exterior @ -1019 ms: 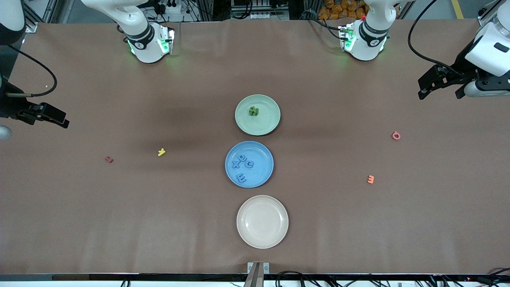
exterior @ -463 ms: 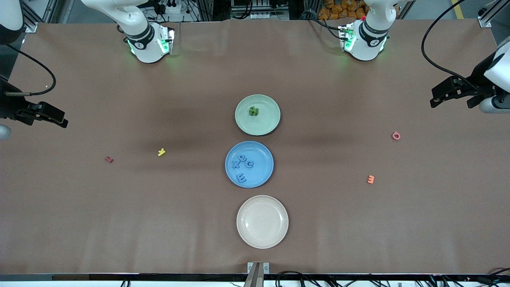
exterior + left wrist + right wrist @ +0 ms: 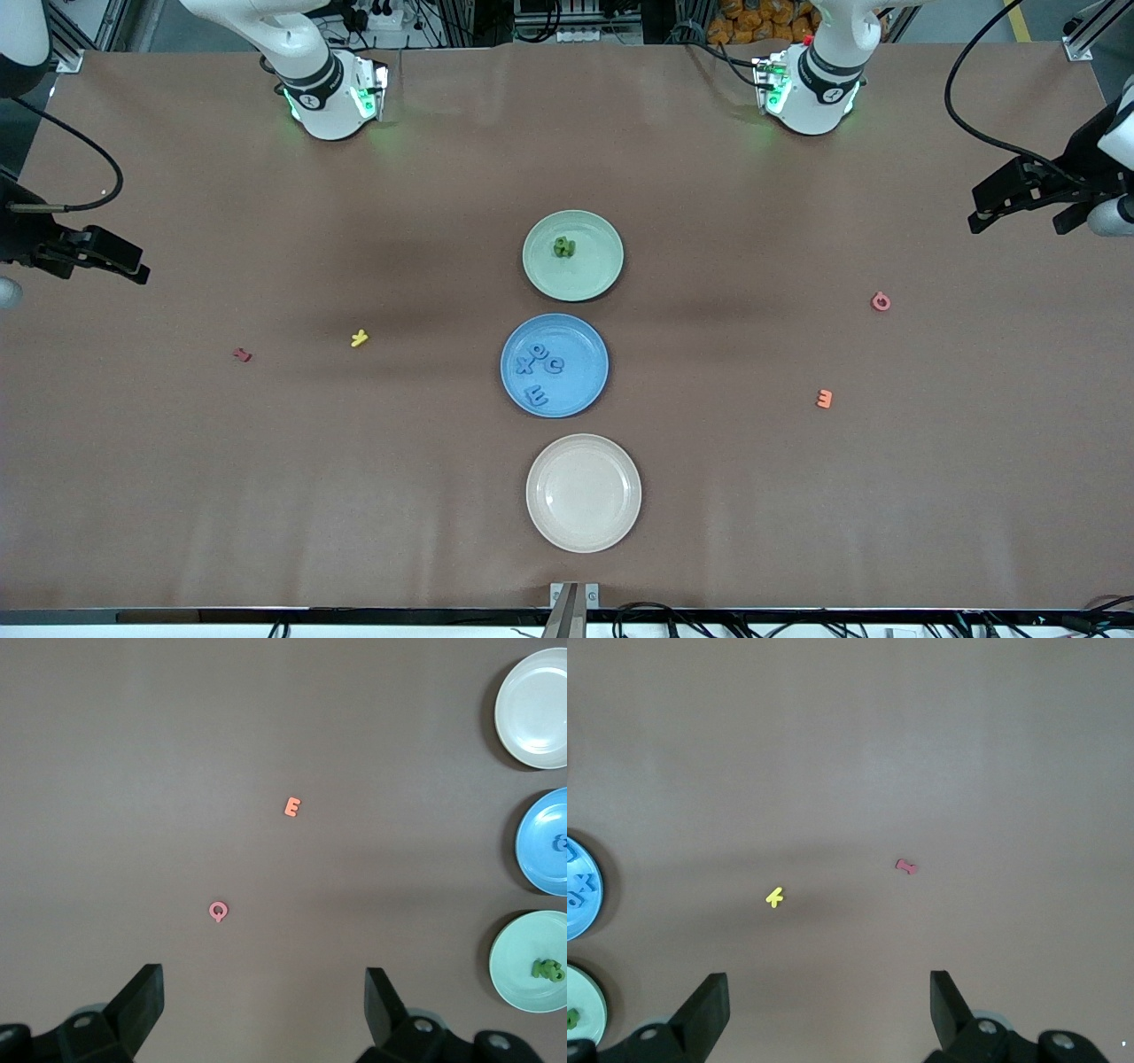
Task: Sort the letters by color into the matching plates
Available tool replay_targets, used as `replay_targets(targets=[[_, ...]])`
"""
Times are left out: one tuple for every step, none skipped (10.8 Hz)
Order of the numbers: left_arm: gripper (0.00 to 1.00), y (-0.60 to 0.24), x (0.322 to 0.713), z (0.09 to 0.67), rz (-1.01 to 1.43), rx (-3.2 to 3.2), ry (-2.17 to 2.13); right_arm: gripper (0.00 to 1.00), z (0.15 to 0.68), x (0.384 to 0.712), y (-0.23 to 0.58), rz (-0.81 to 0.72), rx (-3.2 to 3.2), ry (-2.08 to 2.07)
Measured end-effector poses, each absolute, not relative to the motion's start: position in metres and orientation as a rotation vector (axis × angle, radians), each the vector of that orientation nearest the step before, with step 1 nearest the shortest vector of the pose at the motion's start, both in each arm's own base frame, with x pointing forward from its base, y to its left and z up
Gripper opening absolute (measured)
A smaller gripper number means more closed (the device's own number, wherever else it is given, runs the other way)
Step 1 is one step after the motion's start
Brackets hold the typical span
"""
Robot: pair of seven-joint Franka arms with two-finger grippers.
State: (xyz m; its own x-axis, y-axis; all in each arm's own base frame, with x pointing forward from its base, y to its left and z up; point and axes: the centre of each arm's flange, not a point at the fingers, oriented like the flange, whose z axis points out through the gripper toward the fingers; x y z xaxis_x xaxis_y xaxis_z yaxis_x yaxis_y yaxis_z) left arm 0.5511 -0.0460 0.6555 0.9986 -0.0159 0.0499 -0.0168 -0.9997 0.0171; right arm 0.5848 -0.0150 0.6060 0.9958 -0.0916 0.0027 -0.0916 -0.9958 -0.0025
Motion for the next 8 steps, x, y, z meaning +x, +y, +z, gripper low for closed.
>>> replay_targets(targets=[[1.00,-0.0463,0.5515,0.6549,0.077,3.123,-0.027,1.00,0.6060,0.5848,-0.0150,-0.004,-3.136,0.143],[1.00,-0.0462,0.5520,0.6548,0.080,3.123,-0.026,1.00,0.6060,0.5848,-0.0147,-0.004,-3.136,0.141],[1.00,-0.0463,0.5523,0.6551,0.085,3.122,-0.026,1.00,0.6060,0.5849,-0.0142,-0.004,-3.136,0.137],[1.00,-0.0463,0.5527,0.6555,0.091,3.122,-0.026,1.00,0.6060,0.5849,-0.0136,-0.004,-3.136,0.132],[1.00,-0.0463,0.5533,0.6560,0.100,3.121,-0.026,1.00,0.6060,0.5849,-0.0129,-0.004,-3.136,0.129],[1.00,-0.0459,0.5540,0.6566,0.111,3.126,-0.026,1.00,0.6060,0.5849,-0.0127,-0.004,-3.136,0.128],[1.00,-0.0449,0.5545,0.6571,0.120,3.139,-0.027,1.00,0.6060,0.5849,-0.0128,-0.004,-3.136,0.128],[1.00,-0.0457,0.5547,0.6573,0.125,3.149,-0.033,1.00,0.6060,0.5849,-0.0128,-0.004,-3.136,0.128]])
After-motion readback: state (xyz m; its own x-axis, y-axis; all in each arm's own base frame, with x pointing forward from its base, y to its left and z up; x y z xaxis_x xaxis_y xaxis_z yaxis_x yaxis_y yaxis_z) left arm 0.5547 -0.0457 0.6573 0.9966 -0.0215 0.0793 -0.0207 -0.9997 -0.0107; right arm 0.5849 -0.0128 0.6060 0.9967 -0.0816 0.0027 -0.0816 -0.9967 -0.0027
